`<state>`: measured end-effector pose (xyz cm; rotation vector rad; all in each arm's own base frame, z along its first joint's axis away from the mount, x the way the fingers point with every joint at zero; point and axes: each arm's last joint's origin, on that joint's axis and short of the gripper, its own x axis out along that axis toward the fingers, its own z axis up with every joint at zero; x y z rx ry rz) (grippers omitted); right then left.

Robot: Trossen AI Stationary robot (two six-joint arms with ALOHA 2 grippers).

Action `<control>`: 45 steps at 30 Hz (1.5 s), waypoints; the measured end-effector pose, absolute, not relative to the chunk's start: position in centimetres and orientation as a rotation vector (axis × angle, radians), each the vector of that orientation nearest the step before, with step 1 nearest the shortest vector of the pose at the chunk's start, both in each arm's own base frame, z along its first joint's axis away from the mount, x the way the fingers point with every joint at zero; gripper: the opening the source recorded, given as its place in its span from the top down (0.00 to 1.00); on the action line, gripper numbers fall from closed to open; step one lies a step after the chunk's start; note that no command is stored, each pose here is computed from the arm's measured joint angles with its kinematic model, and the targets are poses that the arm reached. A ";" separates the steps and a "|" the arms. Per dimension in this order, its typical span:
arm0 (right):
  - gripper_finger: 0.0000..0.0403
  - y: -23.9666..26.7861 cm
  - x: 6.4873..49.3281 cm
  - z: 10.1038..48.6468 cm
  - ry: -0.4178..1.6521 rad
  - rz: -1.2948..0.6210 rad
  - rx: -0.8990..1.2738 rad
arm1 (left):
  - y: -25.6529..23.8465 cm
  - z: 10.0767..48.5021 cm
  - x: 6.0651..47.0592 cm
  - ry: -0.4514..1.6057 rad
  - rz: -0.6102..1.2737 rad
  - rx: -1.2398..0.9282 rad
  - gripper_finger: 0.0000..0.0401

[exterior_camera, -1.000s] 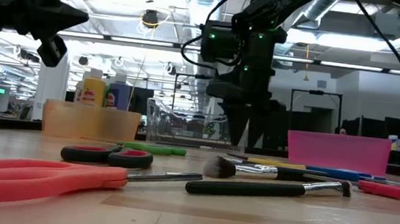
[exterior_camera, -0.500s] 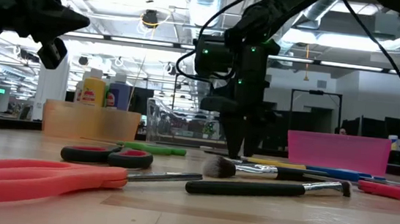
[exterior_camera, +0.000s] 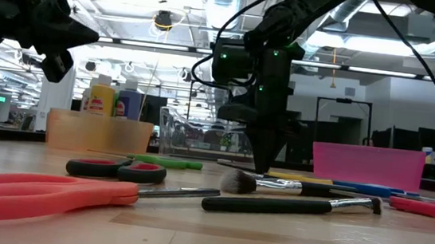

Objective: Pick & Place Paint Supplies
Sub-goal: Put the black paint brush into the transparent bin

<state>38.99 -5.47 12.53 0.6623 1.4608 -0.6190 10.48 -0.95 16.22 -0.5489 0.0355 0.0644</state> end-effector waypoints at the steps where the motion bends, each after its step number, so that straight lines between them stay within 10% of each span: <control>1: 0.98 -5.4 39.0 12.5 1.461 -0.618 0.662 | -1.0 16.2 10.5 0.040 0.066 -0.548 0.99; 24: 0.98 -4.6 38.5 18.6 1.287 -0.486 0.582 | -1.0 15.9 10.7 0.075 0.075 -0.543 0.99; 45: 0.47 -1.5 45.4 14.3 1.507 -0.355 0.351 | -0.9 17.2 9.6 -0.073 0.014 -0.568 0.99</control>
